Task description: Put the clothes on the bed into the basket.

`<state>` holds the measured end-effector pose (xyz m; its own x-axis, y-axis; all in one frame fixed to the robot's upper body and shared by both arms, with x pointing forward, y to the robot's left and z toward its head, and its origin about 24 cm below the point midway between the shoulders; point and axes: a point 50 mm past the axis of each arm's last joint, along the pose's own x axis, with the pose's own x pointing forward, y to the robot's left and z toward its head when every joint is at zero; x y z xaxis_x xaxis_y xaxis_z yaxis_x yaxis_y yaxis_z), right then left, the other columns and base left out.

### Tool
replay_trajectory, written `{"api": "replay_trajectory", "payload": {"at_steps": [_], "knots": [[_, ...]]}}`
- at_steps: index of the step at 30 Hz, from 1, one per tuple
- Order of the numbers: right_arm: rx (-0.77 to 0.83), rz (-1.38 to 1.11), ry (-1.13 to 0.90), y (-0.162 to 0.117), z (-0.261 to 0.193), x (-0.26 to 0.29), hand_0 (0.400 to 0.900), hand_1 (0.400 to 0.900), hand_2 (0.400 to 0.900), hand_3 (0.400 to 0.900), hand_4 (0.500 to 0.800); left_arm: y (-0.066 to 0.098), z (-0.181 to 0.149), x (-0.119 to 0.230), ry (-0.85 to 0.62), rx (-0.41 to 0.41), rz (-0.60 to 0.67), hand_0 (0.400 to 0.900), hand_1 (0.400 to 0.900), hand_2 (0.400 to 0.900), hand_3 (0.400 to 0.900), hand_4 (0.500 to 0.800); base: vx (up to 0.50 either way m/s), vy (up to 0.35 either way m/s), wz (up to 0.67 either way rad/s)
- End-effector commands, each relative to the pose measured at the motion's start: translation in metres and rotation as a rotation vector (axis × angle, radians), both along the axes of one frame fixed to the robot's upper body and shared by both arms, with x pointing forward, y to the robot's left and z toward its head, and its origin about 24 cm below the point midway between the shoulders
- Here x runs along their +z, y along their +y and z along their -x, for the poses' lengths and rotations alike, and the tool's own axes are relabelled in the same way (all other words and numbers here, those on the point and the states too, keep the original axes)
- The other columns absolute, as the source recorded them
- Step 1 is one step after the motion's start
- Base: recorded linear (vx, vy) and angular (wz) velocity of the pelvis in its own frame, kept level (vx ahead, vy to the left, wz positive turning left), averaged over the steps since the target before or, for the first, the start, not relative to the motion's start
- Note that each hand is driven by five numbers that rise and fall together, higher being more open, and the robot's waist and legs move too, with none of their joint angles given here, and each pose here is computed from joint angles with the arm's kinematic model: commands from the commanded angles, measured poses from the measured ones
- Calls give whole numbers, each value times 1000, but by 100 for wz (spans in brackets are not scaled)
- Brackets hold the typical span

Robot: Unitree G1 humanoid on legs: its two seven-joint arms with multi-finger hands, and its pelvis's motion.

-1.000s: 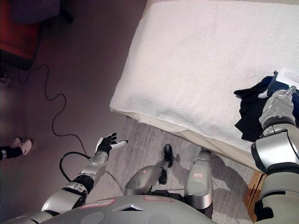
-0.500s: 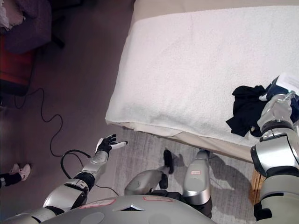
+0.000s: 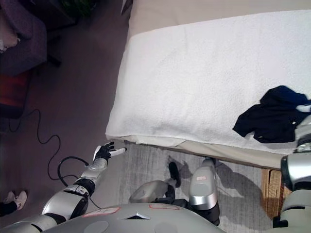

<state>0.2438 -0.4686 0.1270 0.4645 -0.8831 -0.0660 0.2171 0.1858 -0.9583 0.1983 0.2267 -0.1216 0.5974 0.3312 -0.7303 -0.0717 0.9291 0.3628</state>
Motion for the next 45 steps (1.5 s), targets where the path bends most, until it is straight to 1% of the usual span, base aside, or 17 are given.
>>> {"api": "replay_trajectory", "payload": {"at_steps": [1,2,4,5,7,13,20,27,31,32,34,35,36,39,40,43,45], "knots": [[-141,164,-30,-32,31,56,400,400,400,400,500,65,21,10,53,83,-175,900,900,900,900,800,3,-25,-10],[-140,164,-30,-32,31,56,400,400,400,400,500,65,21,10,53,83,-175,900,900,900,900,800,3,-42,-16],[-192,219,-58,-43,46,88,400,400,400,400,500,71,23,11,49,86,-172,900,900,900,900,800,9,-42,-16],[-191,220,-58,-43,46,88,400,400,400,400,500,71,23,11,49,87,-171,900,900,900,900,800,17,-39,-16],[-241,286,-84,-51,61,122,400,400,400,400,500,75,21,15,36,81,-176,900,900,900,900,800,11,-36,-11],[-323,382,-82,-60,91,166,400,400,400,400,500,73,17,17,15,57,-165,900,900,900,900,800,5,-10,-2],[-406,424,-68,-65,121,187,400,400,400,400,500,75,17,18,14,38,-164,900,900,900,900,800,15,-6,-6],[-448,487,-88,-64,137,212,400,400,400,400,500,76,13,22,-10,26,-165,900,900,900,900,800,26,-11,-17],[-494,541,-103,-61,155,236,400,400,400,400,500,82,6,29,-43,29,-178,900,900,900,900,800,34,-9,-18],[-493,545,-104,-61,154,238,400,400,400,400,500,81,6,29,-43,30,-175,900,900,900,900,800,43,-14,-14],[-538,572,-118,-59,171,250,400,400,400,400,500,88,6,32,-47,38,-187,900,900,900,900,800,44,-16,-12],[-537,575,-119,-59,170,252,400,400,400,400,500,87,6,32,-47,39,-183,900,900,900,900,800,21,-15,-6],[-579,579,-103,-60,184,255,400,400,400,400,500,86,8,30,-42,36,-181,900,900,900,900,800,13,-22,-7],[-589,584,-93,-59,189,258,400,400,400,400,500,85,9,30,-42,31,-174,900,900,900,900,800,11,-20,-20],[-602,580,-83,-60,194,257,400,400,400,400,500,81,10,28,-39,24,-165,900,900,900,900,800,11,-23,-36],[-597,569,-53,-60,190,254,400,400,400,400,500,78,8,27,-39,26,-155,900,900,900,900,800,23,-35,-58],[-584,562,-46,-61,187,252,400,400,400,400,500,80,7,28,-46,31,-156,900,900,900,900,800,23,-39,-44]]}}
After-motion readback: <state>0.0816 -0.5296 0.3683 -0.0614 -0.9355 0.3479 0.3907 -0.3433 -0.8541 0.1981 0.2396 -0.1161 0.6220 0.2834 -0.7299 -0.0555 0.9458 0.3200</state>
